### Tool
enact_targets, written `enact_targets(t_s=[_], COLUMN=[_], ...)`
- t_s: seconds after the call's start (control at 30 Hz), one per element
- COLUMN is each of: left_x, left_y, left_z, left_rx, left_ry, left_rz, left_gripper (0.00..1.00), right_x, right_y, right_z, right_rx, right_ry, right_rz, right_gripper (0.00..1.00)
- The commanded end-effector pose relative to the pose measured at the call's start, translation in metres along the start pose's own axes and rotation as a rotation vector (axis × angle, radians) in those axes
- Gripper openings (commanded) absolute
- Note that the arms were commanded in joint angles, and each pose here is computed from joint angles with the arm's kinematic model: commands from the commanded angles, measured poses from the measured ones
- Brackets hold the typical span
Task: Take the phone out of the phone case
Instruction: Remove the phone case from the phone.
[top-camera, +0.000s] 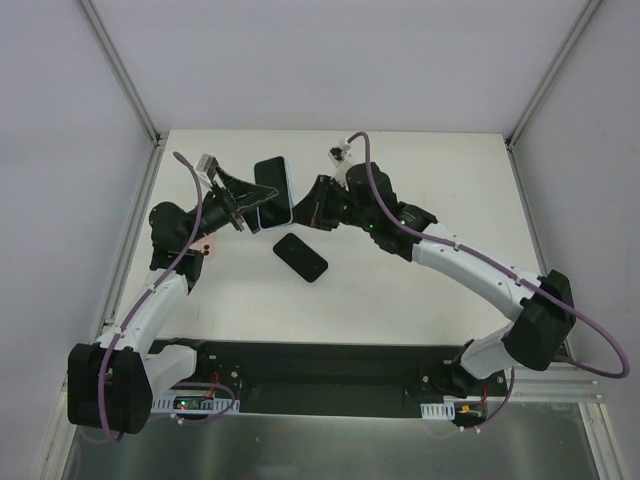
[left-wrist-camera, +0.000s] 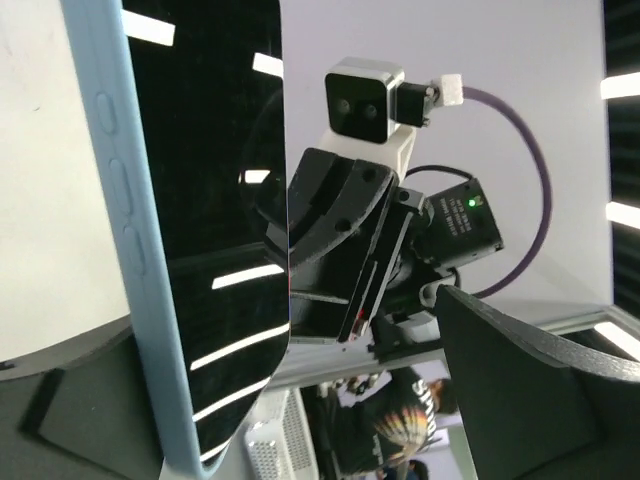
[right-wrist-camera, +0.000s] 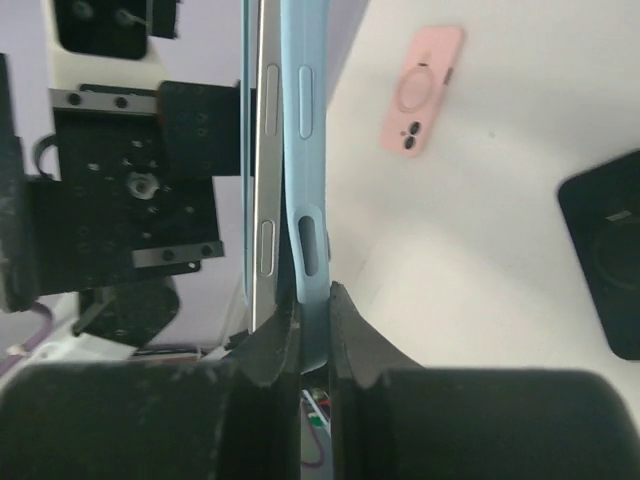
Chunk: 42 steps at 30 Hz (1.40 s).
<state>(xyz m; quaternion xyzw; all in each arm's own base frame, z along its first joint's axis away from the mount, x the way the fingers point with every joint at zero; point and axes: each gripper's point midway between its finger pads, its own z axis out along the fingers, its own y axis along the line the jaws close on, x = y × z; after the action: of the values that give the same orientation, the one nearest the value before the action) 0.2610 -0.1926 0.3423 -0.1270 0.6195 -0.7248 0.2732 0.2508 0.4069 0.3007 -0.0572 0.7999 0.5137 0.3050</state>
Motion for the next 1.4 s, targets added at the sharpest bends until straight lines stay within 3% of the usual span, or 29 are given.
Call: enact_targets(t_s=[0.0,0.07,0.13,0.17,0.2,0.27,0.3,0.37,0.5,0.73,0.9,1.1,1.37], left_x=[0.018,0.017,0.016,0.013,0.011,0.015,0.016,0.040,0.064,0.092,0.104,0.116,0.124], left_y=[-0.014,-0.003,0.009,0.023,0.032,0.040,0.067,0.078,0.129,0.167,0.187,0.196,0.207], left_z=[-0.005,-0.005,-0.008,-0.011,-0.014,-0.008,-0.009,0.005,0.021,0.043,0.055,0.075,0.090], left_rx=[-0.013,-0.084,-0.153,-0.254,-0.297,-0.361,-0.468,-0.523,-0.658,-0.729,-0.773,-0.765,-0.757], left_ry=[0.105,0.104,0.101,0.085,0.088,0.120,0.134,0.229,0.319,0.406,0.402,0.424,0.478], left_rz=[0.185,0.161,0.226,0.177,0.259,0.289,0.270,0.292,0.228,0.188,0.172,0.102,0.131], left_gripper=[0.99,0.99,0.99,0.99,0.99,0.99,0.99,0.99,0.99,0.99,0.99,0.99,0.99], right_x=[-0.026,-0.032,-0.023,-0.028,-0.019,-0.020,-0.014,-0.007,0.011,0.028,0.034,0.041,0.058], right_y=[-0.026,-0.042,-0.066,-0.079,-0.095,-0.113,-0.124,-0.143,-0.166,-0.184,-0.188,-0.196,-0.211], right_z=[-0.035,-0.049,-0.063,-0.071,-0.079,-0.093,-0.099,-0.108,-0.119,-0.126,-0.122,-0.115,-0.107], right_rx=[0.159,0.250,0.356,0.428,0.493,0.583,0.633,0.703,0.753,0.775,0.765,0.779,0.811], right_ry=[-0.127,-0.164,-0.135,-0.160,-0.131,-0.143,-0.118,-0.101,-0.059,-0.028,-0.014,0.020,0.070], right_rz=[-0.112,-0.146,-0.198,-0.217,-0.233,-0.280,-0.293,-0.318,-0.330,-0.335,-0.330,-0.314,-0.272], right_gripper=[0.01,0.01,0.01,0.01,0.01,0.01,0.01,0.01,0.01,0.01,0.01,0.01,0.01])
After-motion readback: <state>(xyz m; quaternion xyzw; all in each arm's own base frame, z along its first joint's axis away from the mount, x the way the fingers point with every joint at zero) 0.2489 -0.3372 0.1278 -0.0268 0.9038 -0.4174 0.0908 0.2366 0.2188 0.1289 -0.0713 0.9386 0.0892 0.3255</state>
